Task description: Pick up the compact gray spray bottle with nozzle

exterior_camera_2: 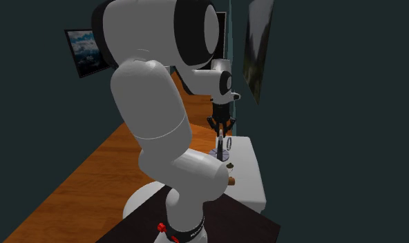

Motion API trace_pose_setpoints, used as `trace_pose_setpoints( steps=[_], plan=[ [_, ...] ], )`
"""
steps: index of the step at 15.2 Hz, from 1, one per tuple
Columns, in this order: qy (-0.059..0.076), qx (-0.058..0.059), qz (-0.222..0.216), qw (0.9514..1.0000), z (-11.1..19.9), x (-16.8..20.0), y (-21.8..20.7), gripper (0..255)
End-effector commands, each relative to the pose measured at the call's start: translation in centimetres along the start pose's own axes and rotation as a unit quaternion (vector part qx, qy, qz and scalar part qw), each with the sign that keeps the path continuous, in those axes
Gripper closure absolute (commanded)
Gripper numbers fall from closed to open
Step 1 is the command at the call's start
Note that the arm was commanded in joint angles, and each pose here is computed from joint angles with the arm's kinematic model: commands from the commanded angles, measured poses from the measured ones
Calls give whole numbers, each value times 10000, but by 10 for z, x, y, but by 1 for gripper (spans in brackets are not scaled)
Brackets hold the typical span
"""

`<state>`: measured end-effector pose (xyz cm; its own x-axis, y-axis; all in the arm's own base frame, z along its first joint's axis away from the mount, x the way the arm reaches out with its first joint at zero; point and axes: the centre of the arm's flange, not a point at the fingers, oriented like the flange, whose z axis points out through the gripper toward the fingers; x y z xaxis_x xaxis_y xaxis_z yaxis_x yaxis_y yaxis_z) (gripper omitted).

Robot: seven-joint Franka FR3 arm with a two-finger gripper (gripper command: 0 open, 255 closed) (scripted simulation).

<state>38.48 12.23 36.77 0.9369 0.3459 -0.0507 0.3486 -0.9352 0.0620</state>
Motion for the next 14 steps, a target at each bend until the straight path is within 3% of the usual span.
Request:
trace_pose_setpoints(
  steps=[1, 7, 14],
  plan=[
    [-2, 0, 0, 10000, 0, 0, 0, 255],
    [-2, 0, 0, 10000, 0, 0, 0, 255],
    [-2, 0, 0, 10000, -37, -2, 2, 255]
  ],
)
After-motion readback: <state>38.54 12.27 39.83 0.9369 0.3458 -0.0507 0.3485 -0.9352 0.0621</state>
